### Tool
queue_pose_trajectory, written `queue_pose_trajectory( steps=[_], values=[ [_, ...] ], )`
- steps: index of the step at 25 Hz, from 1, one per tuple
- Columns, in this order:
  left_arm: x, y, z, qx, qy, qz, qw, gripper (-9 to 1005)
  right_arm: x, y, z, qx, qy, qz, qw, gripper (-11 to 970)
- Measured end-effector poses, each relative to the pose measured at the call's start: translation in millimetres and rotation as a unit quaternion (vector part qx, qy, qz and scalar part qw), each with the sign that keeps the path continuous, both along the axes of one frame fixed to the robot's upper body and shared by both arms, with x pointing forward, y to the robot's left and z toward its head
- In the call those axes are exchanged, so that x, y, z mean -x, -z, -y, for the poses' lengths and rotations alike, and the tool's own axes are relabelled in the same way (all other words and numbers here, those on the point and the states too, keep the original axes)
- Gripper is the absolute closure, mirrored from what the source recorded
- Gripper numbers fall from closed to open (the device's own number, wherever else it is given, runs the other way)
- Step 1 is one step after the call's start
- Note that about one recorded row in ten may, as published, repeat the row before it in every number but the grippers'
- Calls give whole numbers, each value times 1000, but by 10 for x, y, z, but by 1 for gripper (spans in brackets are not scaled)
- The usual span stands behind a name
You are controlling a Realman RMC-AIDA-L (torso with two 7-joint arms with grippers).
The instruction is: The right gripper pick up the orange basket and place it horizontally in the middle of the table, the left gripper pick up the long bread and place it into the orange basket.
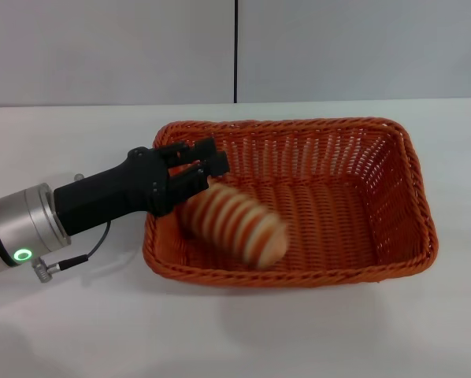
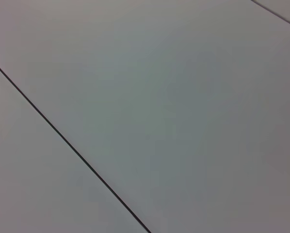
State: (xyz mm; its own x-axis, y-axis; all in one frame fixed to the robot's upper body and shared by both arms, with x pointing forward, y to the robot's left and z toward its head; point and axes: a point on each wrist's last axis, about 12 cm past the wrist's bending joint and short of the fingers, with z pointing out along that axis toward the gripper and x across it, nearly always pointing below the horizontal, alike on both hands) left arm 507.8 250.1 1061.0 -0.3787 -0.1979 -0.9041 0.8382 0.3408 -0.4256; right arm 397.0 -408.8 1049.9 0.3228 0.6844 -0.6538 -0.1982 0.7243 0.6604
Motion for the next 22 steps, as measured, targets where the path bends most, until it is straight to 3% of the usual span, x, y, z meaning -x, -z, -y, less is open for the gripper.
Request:
queue_pose_trajectory(
  steps=[7, 12, 14, 16, 18, 19, 20, 22],
  values=[
    [14, -44, -119, 19, -25, 9, 999, 656, 0, 0, -5, 0, -1, 0, 1000, 535],
    [118, -124, -508, 71, -134, 46, 987, 454, 19, 0, 5, -3, 2, 2, 1000, 535],
    [200, -149, -706, 91, -192, 65, 975, 194, 28, -1, 13, -4, 5, 3, 1000, 535],
    [308, -169, -942, 117, -265, 82, 954, 176, 35, -1, 22, -5, 9, 3, 1000, 535],
    [454, -181, -1174, 151, -343, 100, 922, 158, 37, 2, 27, -7, 12, 3, 1000, 535],
    [624, -184, -1352, 186, -412, 124, 883, 149, 28, 1, 24, -7, 13, 4, 1000, 535],
    [624, -184, -1352, 186, -412, 124, 883, 149, 22, -1, 24, -7, 12, 4, 1000, 535],
    [770, -176, -1460, 214, -462, 144, 848, 149, 10, -6, 25, -7, 11, 5, 1000, 535]
  ],
)
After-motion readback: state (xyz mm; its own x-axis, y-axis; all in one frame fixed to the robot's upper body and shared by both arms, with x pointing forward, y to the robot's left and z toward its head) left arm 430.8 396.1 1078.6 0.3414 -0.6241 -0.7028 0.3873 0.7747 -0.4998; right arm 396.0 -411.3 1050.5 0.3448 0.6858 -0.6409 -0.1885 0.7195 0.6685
